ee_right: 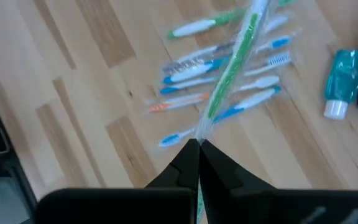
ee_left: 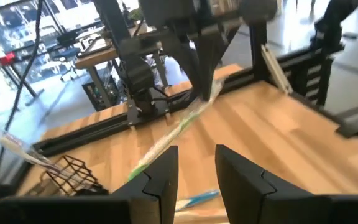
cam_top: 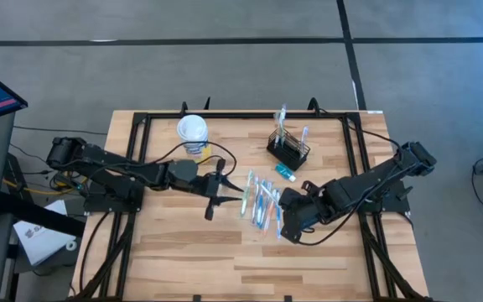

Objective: Pick & Place toothbrushing station
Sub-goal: Put the right green toothbrush into the black wire organizer

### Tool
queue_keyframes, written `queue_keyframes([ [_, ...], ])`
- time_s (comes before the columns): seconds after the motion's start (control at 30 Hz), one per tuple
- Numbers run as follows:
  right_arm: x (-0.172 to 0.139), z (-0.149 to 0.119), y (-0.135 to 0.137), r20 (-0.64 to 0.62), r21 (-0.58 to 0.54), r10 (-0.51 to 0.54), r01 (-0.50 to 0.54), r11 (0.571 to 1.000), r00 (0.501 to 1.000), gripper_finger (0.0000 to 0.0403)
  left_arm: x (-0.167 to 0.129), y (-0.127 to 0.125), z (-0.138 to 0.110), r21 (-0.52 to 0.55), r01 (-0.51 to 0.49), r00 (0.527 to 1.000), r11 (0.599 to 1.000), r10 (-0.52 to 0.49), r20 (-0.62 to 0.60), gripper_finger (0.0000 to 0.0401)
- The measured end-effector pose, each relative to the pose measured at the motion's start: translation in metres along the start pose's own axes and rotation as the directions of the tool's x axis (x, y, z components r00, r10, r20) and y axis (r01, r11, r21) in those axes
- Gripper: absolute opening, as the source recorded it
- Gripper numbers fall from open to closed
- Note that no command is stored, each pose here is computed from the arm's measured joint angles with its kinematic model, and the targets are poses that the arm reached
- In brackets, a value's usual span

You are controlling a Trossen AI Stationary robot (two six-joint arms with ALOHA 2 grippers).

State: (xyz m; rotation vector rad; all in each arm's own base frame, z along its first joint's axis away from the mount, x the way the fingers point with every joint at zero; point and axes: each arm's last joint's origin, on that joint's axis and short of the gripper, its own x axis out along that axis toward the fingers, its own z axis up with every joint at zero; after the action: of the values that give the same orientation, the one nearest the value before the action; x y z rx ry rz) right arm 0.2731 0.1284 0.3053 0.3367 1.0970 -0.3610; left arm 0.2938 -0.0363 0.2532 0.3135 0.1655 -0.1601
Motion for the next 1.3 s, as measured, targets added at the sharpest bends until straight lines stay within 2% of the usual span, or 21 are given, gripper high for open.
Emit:
queue_keyframes([
  [0.13,-0.002,0.009,0.002,0.04,-0.007,0.042,-0.042,0.999,0.998,0.0,0.0,-0.005,0.0,0.099,-0.041,0.999,0.994,0.044,-0.028,0.0102],
  [0.23,-0.003,0.015,0.004,0.068,-0.018,0.084,-0.083,0.996,0.994,0.0,0.002,-0.011,-0.001,0.212,-0.09,0.993,0.973,0.103,-0.055,0.0102],
  [0.4,-0.002,0.019,0.003,0.075,-0.025,0.109,-0.107,0.994,0.991,0.0,0.009,-0.029,-0.007,0.437,-0.171,0.96,0.883,0.249,-0.129,0.0109],
  [0.5,-0.001,0.021,0.002,0.077,-0.024,0.106,-0.104,0.994,0.991,0.0,0.013,-0.039,-0.01,0.517,-0.188,0.941,0.835,0.304,-0.148,0.0128],
  [0.63,-0.001,0.022,0.001,0.078,-0.023,0.105,-0.104,0.994,0.991,0.0,0.02,-0.049,-0.012,0.562,-0.218,0.932,0.798,0.341,-0.123,0.0167],
  [0.73,-0.002,0.023,0.003,0.092,-0.032,0.12,-0.118,0.992,0.988,0.0,0.024,-0.051,-0.013,0.599,-0.265,0.912,0.755,0.398,-0.099,0.0194],
  [0.87,-0.002,0.025,0.005,0.113,-0.044,0.144,-0.14,0.989,0.983,0.0,0.032,-0.054,-0.021,0.676,-0.265,0.884,0.687,0.453,-0.114,0.0214],
  [0.97,-0.002,0.025,0.005,0.113,-0.05,0.145,-0.14,0.989,0.983,0.0,0.037,-0.056,-0.027,0.7,-0.278,0.867,0.657,0.485,-0.11,0.0215],
  [1.13,-0.002,0.025,0.006,0.117,-0.056,0.149,-0.143,0.988,0.982,0.0,0.042,-0.059,-0.028,0.744,-0.334,0.82,0.579,0.568,-0.074,0.0203],
  [1.3,-0.002,0.026,0.006,0.119,-0.056,0.151,-0.145,0.988,0.981,0.0,0.041,-0.063,-0.022,0.752,-0.355,0.824,0.555,0.566,-0.029,0.0188],
])
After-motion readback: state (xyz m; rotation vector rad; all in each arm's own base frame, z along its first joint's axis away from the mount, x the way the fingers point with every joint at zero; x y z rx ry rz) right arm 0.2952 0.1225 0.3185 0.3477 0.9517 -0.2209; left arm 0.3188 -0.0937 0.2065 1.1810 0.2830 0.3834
